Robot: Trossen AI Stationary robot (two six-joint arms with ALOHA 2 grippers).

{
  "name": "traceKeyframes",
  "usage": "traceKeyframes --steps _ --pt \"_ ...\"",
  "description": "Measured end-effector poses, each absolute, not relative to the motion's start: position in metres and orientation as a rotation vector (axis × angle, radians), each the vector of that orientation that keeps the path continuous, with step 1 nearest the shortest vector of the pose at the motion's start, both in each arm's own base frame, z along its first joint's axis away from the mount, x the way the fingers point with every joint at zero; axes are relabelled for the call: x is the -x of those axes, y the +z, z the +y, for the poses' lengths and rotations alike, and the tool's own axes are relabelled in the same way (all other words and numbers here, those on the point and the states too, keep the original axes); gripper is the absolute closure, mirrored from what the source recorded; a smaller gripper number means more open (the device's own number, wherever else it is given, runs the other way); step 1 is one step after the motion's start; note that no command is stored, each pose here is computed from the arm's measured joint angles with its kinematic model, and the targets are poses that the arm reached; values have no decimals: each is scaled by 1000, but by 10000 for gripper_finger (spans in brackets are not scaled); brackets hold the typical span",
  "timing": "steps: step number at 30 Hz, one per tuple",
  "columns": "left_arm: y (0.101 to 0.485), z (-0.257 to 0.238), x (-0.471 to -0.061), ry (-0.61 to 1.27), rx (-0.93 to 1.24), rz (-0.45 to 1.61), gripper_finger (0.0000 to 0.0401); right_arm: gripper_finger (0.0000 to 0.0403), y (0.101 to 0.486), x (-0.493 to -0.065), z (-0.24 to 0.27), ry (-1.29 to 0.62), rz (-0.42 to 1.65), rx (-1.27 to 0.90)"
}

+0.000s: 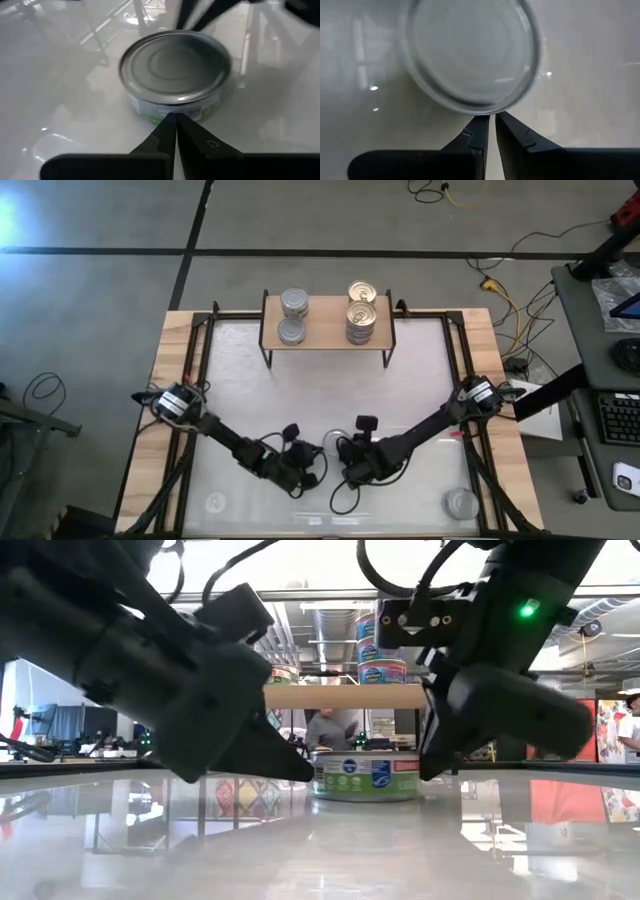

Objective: Stack canned seafood by type on shelf
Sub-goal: Stack the green tuna can on top of the green tuna can on the shelf

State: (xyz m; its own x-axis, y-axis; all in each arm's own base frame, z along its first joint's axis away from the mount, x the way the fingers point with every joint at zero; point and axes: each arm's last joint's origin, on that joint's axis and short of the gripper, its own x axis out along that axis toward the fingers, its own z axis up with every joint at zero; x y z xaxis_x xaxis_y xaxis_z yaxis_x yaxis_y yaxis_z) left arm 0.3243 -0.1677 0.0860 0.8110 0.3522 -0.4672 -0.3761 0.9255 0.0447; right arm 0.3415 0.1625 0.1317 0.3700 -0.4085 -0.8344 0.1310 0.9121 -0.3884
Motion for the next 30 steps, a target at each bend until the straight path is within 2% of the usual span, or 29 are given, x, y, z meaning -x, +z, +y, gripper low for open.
traceKeyframes --steps 6,13,17,20,24,30 --pt "90 -161 -324 413 24 516 401 374 139 -337 174 -293 1191 277" --pt "98 -166 -306 439 66 597 401 374 151 -318 171 -334 1259 364" --pt "99 -178 -308 363 113 562 401 374 145 -315 161 -454 1175 414" --pt "95 -183 -316 284 140 524 401 374 138 -320 153 -469 1132 393" --pt "87 -182 -322 249 151 502 401 374 130 -328 152 -420 1071 308" --pt "81 -171 -328 290 125 510 401 374 131 -333 159 -303 1084 236"
